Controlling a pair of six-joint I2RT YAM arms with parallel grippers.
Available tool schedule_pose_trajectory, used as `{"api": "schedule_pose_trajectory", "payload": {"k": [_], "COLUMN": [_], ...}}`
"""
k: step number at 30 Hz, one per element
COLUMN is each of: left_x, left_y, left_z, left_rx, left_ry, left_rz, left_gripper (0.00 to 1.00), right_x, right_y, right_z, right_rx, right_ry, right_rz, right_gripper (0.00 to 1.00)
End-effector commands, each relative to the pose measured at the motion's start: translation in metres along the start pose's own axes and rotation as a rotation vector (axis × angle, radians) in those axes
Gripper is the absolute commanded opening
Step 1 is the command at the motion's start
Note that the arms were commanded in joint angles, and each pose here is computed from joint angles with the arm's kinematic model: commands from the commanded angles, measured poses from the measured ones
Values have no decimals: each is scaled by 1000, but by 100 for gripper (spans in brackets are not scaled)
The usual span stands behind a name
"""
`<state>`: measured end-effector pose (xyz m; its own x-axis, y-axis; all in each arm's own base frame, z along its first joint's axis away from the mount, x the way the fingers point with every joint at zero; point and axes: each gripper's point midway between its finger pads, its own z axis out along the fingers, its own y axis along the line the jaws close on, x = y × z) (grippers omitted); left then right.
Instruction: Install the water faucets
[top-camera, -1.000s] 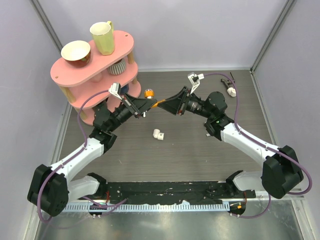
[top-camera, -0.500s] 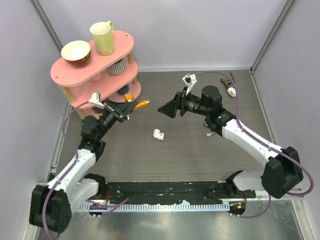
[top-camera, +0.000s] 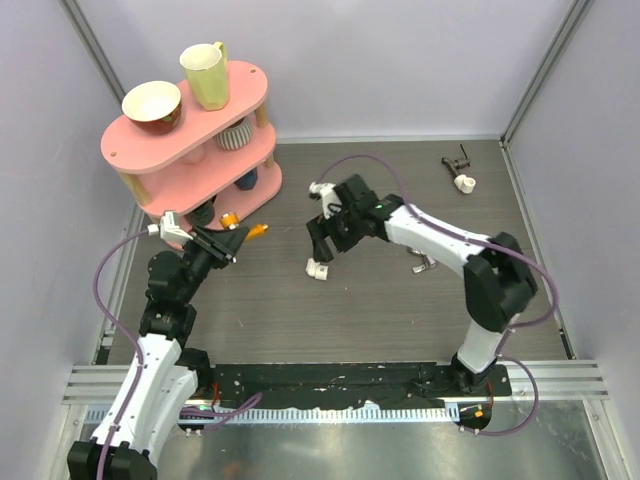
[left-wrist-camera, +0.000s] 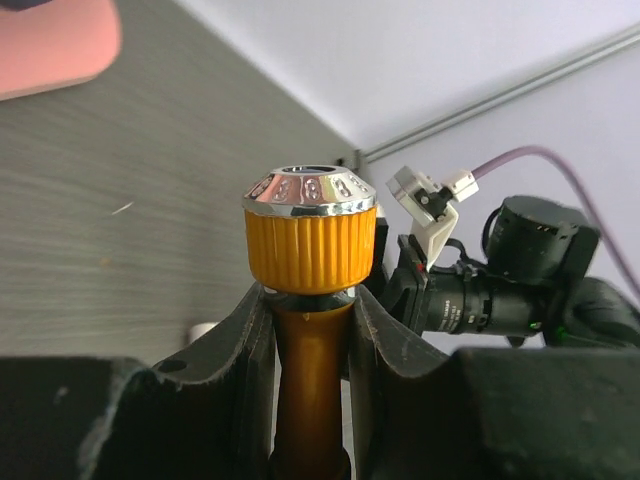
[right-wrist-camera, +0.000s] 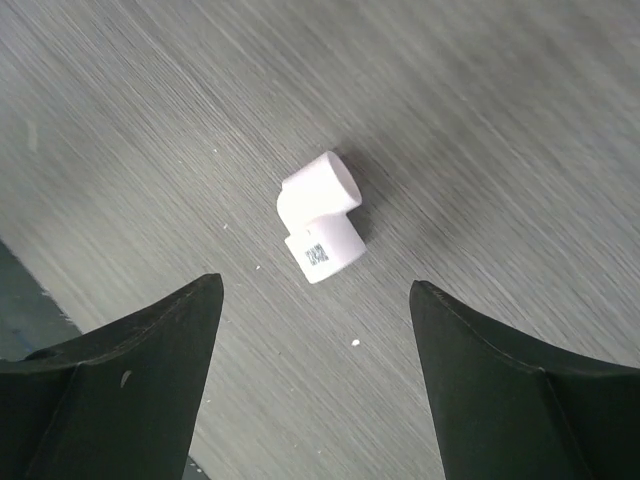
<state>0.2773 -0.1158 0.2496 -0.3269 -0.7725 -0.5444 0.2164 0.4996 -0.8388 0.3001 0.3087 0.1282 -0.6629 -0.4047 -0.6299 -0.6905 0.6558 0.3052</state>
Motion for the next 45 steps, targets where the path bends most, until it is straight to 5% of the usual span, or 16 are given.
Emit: {"api": "schedule_pose_trajectory", "payload": {"k": [1,11,15,18,23,28,32,38,45], "left_x": [4,9,9,6,-6,-17,-18,-4,2], "left_y": [28,41,37,28,4,-19,-28,-28,-30], "left_z": [-7,-16,-16,-14,-9,-2,5,11,10], "left_rx": [-95,-145,-143,-128,-93,-61,-44,-24,-25], "left_ry": [-3,22,21,15,-5,-16,-13,25,45], "left_rz": [116,231,268,295,382,488,556,591,622], "left_gripper": [0,0,0,0,0,0,0,0,0], "right_x": [16,44,47,52,60,105,136,154,152], "right_y": [6,-10,-17,-23,-38,-67,-68,-54,-28], "right_z": [19,72,83,82,53,15,5,8,13], "right_rx": [122,293,349,392,544,682,681,624,534], "right_ry": [173,343,359,367,331,353,346,352,368], "right_rz": [-179,-282,-285,-247,-73,208,392,478,501], "right_gripper": [80,68,52,19,9,11,26,62,75]}}
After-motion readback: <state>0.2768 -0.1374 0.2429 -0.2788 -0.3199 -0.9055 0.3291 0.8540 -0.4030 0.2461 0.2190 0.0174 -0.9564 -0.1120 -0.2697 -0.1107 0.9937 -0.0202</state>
